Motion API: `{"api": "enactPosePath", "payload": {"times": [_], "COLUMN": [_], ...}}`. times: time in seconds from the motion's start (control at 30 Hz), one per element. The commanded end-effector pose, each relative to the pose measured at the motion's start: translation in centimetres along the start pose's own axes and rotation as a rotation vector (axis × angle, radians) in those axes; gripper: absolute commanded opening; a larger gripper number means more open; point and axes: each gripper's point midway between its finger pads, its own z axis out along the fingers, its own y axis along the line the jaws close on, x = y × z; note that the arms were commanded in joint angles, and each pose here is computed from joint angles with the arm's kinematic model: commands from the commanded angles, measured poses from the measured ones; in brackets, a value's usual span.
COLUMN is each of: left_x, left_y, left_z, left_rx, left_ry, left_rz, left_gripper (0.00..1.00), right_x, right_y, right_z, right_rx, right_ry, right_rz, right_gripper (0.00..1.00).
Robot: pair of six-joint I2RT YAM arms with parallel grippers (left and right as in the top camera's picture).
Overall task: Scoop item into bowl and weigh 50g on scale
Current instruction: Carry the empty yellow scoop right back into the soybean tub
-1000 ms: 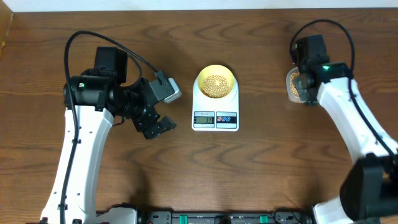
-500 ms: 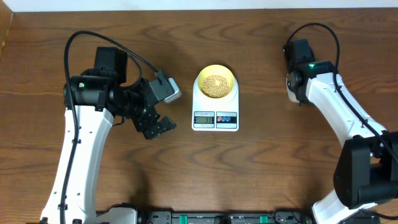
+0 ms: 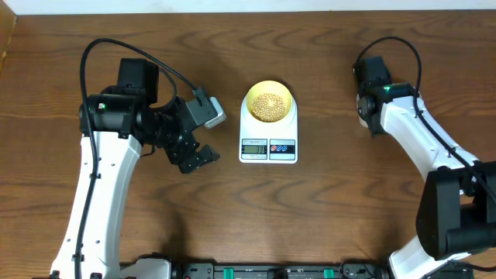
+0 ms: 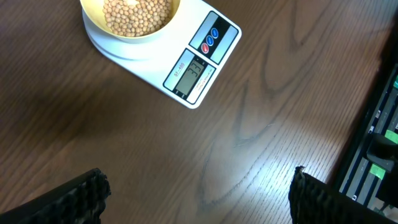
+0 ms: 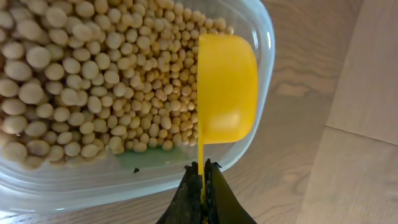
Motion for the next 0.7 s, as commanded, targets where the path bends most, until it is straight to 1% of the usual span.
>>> {"api": "enactPosePath", "payload": {"times": [0.0, 0.2, 0.37, 0.67], "left_x": [-0.3, -0.3, -0.3, -0.3], "left_y": [-0.1, -0.1, -0.1, -0.1], "left_z": [0.0, 0.0, 0.0, 0.0], "left_rx": [0.011, 0.011, 0.011, 0.011], "left_ry": [-0.008, -0.008, -0.008, -0.008], "left_rz": [0.017, 0.016, 0.016, 0.016], "left_gripper": [0.95, 0.95, 0.95, 0.95], "right_x": [0.2, 0.2, 0.5, 0.0], "right_y": [0.0, 0.1, 1.6, 4.5], "right_z": [0.6, 1.0, 1.5, 0.8], "right_rx": [0.019, -0.002, -0.14, -0.32], "right_ry": [0.003, -0.002, -0.001, -0.03], "right_rz": [0.024, 0.043, 0.06, 0.055], "right_gripper": [0.01, 0.01, 0.01, 0.01]}}
